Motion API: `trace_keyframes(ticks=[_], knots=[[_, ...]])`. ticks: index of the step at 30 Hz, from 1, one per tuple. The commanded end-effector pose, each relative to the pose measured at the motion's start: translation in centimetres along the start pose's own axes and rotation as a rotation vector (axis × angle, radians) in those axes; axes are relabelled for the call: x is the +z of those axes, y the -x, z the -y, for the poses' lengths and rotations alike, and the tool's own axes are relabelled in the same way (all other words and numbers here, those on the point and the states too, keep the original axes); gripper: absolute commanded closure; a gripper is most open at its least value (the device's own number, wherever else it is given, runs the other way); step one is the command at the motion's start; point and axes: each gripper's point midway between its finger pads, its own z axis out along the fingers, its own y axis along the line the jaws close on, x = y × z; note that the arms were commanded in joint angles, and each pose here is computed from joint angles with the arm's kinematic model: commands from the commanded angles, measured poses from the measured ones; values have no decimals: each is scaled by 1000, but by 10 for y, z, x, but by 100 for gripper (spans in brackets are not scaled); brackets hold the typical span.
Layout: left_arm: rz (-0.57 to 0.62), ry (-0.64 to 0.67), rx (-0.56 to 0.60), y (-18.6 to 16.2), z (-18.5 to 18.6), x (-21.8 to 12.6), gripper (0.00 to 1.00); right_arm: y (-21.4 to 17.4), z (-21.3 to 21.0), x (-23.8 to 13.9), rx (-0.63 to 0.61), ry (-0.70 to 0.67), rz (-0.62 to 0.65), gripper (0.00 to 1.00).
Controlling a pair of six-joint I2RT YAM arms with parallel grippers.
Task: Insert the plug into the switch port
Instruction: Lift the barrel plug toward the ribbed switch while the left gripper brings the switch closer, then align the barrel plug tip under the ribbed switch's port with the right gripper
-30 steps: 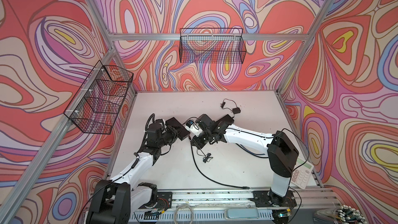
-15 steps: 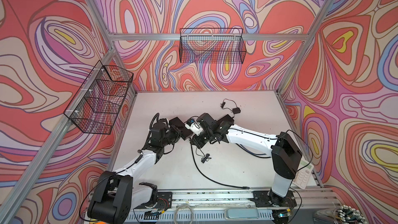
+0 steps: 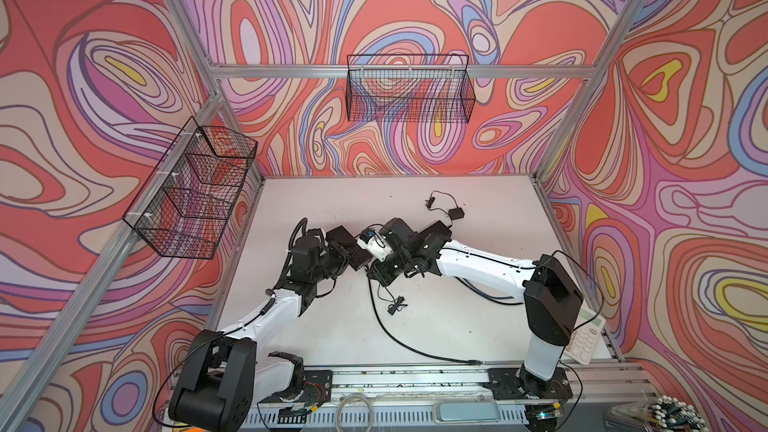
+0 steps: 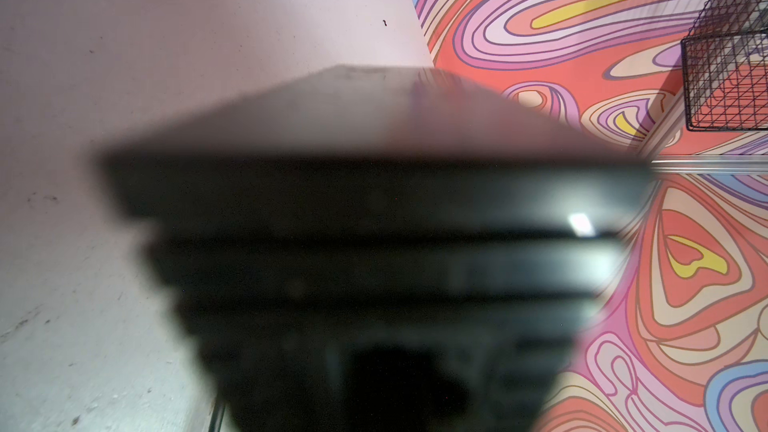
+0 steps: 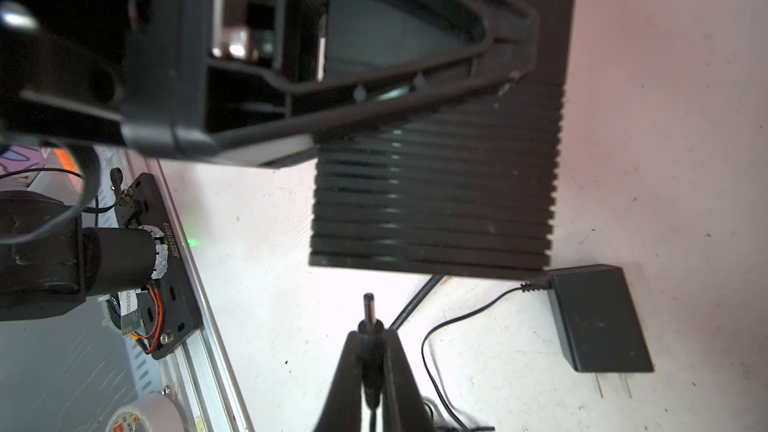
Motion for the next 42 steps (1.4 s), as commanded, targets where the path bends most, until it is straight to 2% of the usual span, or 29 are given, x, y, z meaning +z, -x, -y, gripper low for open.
trace_keyframes(ticks=[1, 42], knots=[[20, -77, 35, 5, 28, -4, 77, 3, 2, 3, -7, -10, 10, 100], [-10, -69, 39, -4, 21, -6, 77, 18, 8, 3, -1, -9, 29, 100]])
